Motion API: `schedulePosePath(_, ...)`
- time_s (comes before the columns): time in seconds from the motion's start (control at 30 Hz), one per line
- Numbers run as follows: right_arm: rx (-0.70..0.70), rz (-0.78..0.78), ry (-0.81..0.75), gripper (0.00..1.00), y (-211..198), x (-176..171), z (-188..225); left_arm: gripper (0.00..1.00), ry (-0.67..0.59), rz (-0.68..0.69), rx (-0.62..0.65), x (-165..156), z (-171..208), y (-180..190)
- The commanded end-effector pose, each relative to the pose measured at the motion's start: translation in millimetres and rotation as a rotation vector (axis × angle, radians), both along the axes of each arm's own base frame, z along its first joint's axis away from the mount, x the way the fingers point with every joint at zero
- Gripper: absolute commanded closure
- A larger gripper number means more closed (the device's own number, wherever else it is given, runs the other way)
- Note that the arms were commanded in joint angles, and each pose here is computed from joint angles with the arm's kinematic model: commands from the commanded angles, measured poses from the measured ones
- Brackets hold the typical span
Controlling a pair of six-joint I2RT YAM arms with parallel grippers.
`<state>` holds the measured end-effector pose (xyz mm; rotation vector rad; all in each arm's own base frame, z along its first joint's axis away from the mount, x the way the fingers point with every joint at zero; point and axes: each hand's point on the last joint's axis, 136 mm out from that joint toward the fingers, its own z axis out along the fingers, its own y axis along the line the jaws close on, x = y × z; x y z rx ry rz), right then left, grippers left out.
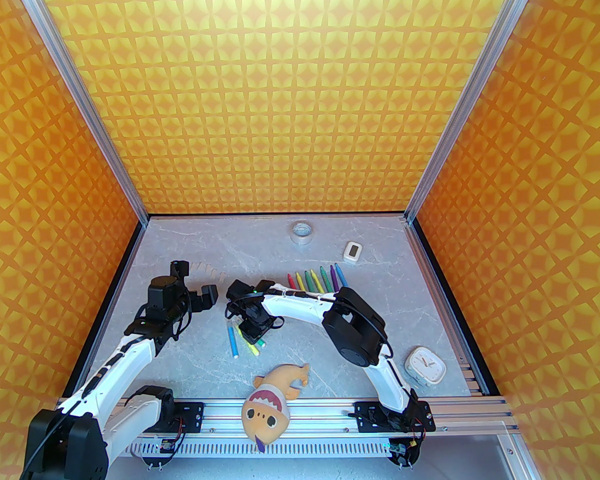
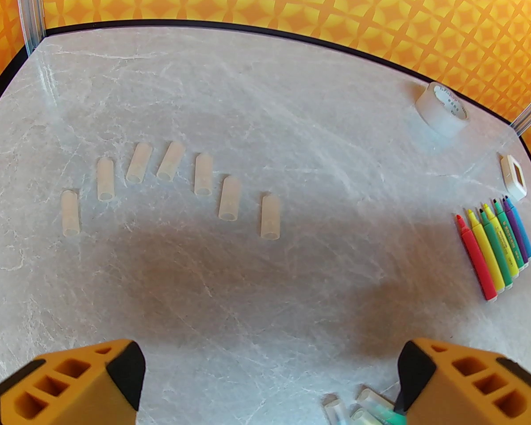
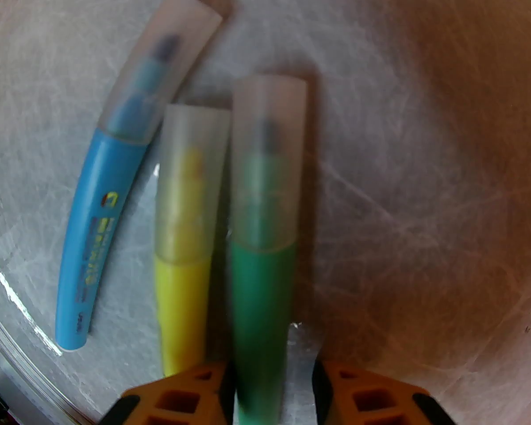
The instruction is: Open the pen caps
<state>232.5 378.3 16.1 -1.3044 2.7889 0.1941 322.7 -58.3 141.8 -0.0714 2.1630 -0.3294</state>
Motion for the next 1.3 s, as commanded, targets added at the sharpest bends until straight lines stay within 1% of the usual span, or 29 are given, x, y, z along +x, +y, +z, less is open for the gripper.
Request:
schedulePosePath(0.0, -0.127, -0.021, -0.077, 0.66, -14, 19, -25, 0.0, -0.01, 0.011, -0.025, -3, 0, 2)
schedulePosePath(0.1, -0.146, -0.029, -0.086, 0.68, -14, 21, -29, 0.0, -0.011, 0.014, -0.027, -3, 1, 3)
schedulePosePath(0.23, -0.157, -0.044, -0.096, 0.74, -16, 23, -37, 0.0, -0.012, 0.014, -0.028, -3, 1, 3)
schedulePosePath(0.33, -0.125, -0.05, -0.111, 0.84, -11, 26, -37, 0.0, -0.014, 0.009, -0.03, -2, 2, 2)
schedulePosePath(0.53, -0.036, -0.091, -0.134, 0.93, 3, 38, -32, 0.01, -0.01, -0.007, -0.037, -3, 2, -1)
schedulePosePath(0.67, 0.07, -0.159, -0.134, 1.0, 4, 51, -18, 0.03, -0.008, -0.012, -0.035, -4, 4, -2)
schedulePosePath(0.77, 0.197, -0.216, -0.129, 1.0, 1, 64, 1, 0.04, -0.007, -0.015, -0.031, -4, 4, -2)
schedulePosePath(0.9, 0.366, -0.226, -0.159, 1.0, 1, 70, 36, 0.04, -0.012, -0.035, -0.056, -3, 6, -7)
schedulePosePath(1.1, 0.527, -0.29, -0.222, 1.0, -11, 85, 69, 0.1, 0.023, -0.137, -0.124, 1, 4, -29)
schedulePosePath(1.17, 0.589, -0.292, -0.215, 1.0, -10, 85, 78, 0.12, 0.039, -0.19, -0.162, 2, 5, -40)
schedulePosePath(1.27, 0.638, -0.286, -0.218, 1.0, -8, 84, 87, 0.14, 0.06, -0.247, -0.238, 6, 1, -55)
